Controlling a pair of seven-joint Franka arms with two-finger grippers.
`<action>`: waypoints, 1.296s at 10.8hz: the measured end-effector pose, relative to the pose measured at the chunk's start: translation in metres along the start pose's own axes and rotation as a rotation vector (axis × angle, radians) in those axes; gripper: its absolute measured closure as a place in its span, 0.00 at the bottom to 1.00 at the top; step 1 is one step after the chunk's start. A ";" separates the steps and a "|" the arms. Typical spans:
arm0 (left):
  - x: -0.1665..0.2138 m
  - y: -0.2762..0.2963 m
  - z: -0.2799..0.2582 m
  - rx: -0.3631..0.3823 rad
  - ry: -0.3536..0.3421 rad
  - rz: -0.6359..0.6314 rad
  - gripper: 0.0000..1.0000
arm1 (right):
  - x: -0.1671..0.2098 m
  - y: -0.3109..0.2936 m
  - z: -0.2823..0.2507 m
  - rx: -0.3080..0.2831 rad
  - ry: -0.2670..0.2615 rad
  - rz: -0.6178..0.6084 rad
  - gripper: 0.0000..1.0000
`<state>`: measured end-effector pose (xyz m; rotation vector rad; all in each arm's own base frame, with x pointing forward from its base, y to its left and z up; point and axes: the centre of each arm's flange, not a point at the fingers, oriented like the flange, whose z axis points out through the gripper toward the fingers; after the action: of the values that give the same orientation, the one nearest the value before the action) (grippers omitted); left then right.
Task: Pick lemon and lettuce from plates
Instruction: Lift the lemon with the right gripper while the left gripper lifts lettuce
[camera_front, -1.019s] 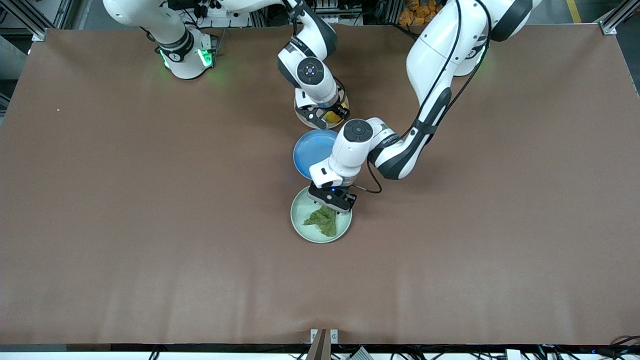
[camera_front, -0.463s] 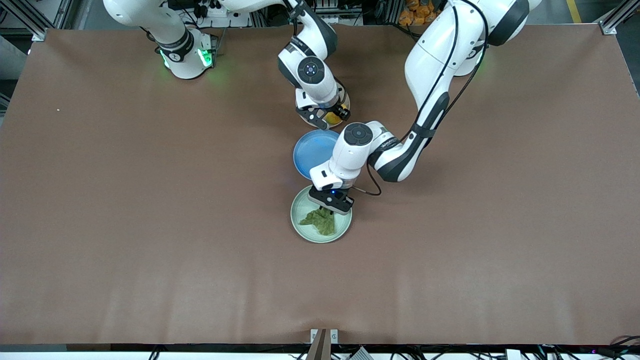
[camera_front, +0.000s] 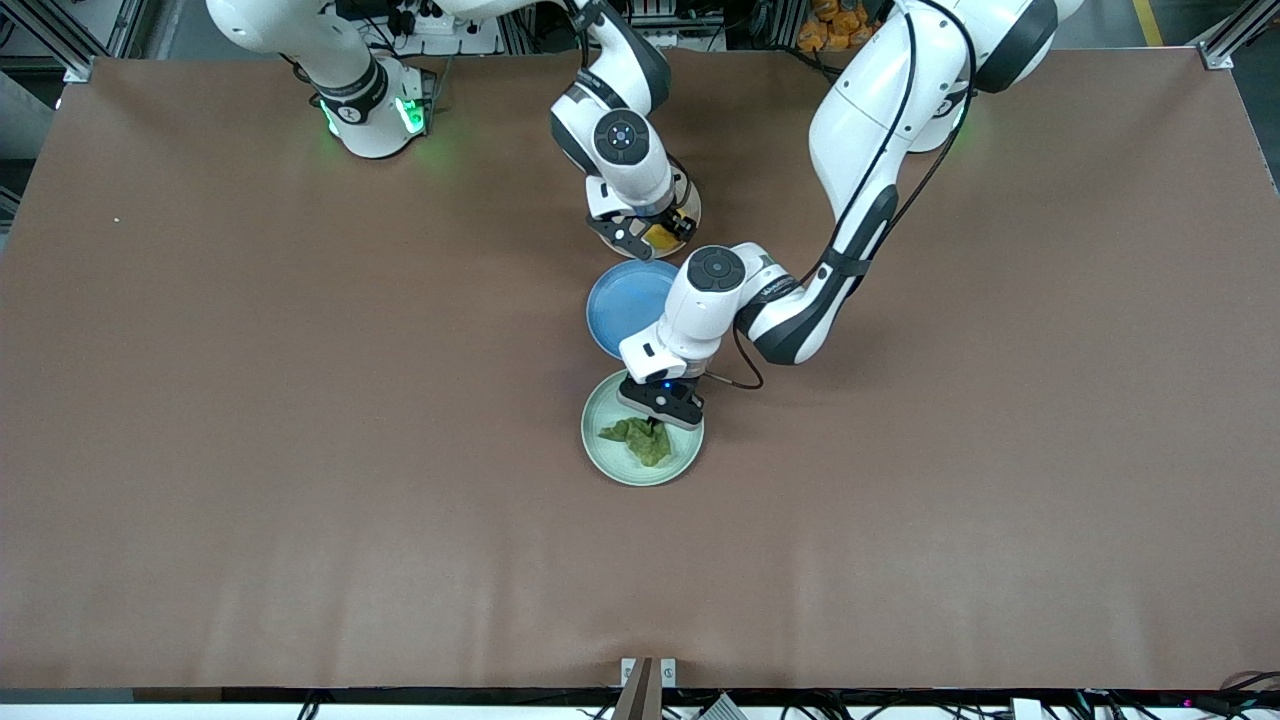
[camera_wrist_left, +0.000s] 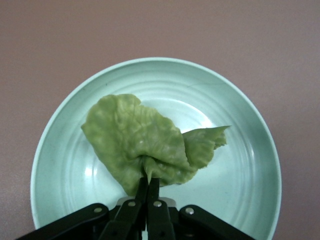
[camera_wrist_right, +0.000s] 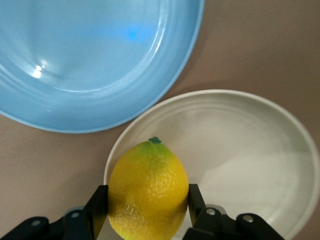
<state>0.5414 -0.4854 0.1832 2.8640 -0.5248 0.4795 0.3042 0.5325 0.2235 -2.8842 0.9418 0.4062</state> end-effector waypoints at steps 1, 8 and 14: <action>0.003 0.001 -0.002 -0.002 0.007 -0.010 0.98 | 0.000 0.002 -0.013 -0.023 0.002 -0.011 0.31; 0.030 0.002 -0.038 -0.003 0.055 -0.087 0.98 | 0.064 0.036 -0.068 -0.144 0.053 -0.113 0.31; 0.064 -0.006 -0.110 0.014 0.048 -0.214 0.98 | 0.222 0.082 -0.140 -0.153 0.011 -0.208 0.31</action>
<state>0.5692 -0.4736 0.3066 2.8691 -0.2033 0.5147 0.4593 0.3179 0.2978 -3.0845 0.6271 0.4634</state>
